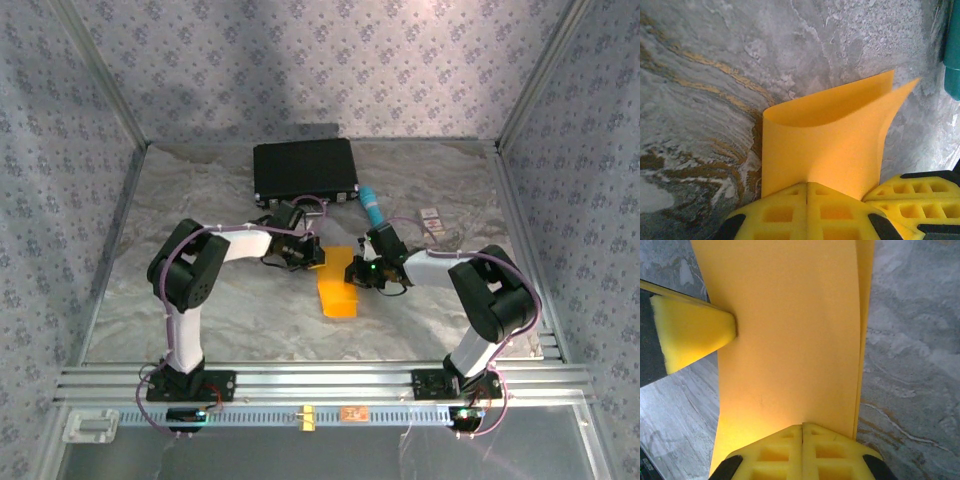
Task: Fold a paper plane with a square sheet of paper (pick it up from the middle)
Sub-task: First fold the square sheet of paper in half at the center of the table.
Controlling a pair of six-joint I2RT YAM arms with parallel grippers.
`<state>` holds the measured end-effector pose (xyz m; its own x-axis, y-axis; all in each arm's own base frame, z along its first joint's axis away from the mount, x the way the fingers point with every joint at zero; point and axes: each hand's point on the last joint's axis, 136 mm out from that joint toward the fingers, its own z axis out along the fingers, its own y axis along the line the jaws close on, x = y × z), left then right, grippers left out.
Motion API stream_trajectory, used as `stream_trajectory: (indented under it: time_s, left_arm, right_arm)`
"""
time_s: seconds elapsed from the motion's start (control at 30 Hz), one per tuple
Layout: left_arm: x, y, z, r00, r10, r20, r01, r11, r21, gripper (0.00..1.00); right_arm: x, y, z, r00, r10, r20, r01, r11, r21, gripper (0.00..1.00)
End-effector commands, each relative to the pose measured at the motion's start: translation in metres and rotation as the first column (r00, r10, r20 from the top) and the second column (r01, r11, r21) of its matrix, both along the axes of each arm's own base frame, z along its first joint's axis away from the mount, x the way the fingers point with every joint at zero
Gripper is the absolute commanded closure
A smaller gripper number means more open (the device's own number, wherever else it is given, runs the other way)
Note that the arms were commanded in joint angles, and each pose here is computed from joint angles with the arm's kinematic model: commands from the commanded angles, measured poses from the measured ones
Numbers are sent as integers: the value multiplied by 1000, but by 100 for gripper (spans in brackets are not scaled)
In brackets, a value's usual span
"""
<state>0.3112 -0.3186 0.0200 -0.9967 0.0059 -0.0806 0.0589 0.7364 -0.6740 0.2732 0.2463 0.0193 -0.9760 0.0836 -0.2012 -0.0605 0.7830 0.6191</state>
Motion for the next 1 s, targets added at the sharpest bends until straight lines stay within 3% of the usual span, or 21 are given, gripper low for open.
stream_trajectory:
  time_s: [0.0,0.4,0.77,0.97]
  left_arm:
    - [-10,13,-26,998,5,-57,-1,997,75,100]
    - [15,-5,24,1000,0,24,1,1000,-13,100]
    - [14,14,-25,998,47,-50,-43,997,64,100]
    - [21,12,-10,998,53,-21,-52,997,53,100]
  right_arm:
    - [-25,-25,-32,995,-11,-103,-2,992,-123,100]
    - [-25,-26,-30,995,-3,-100,-10,991,-131,100]
    - [-25,-26,-31,995,0,-99,-12,992,-129,100]
    - [-25,-28,-29,995,-8,-98,-6,991,-134,100]
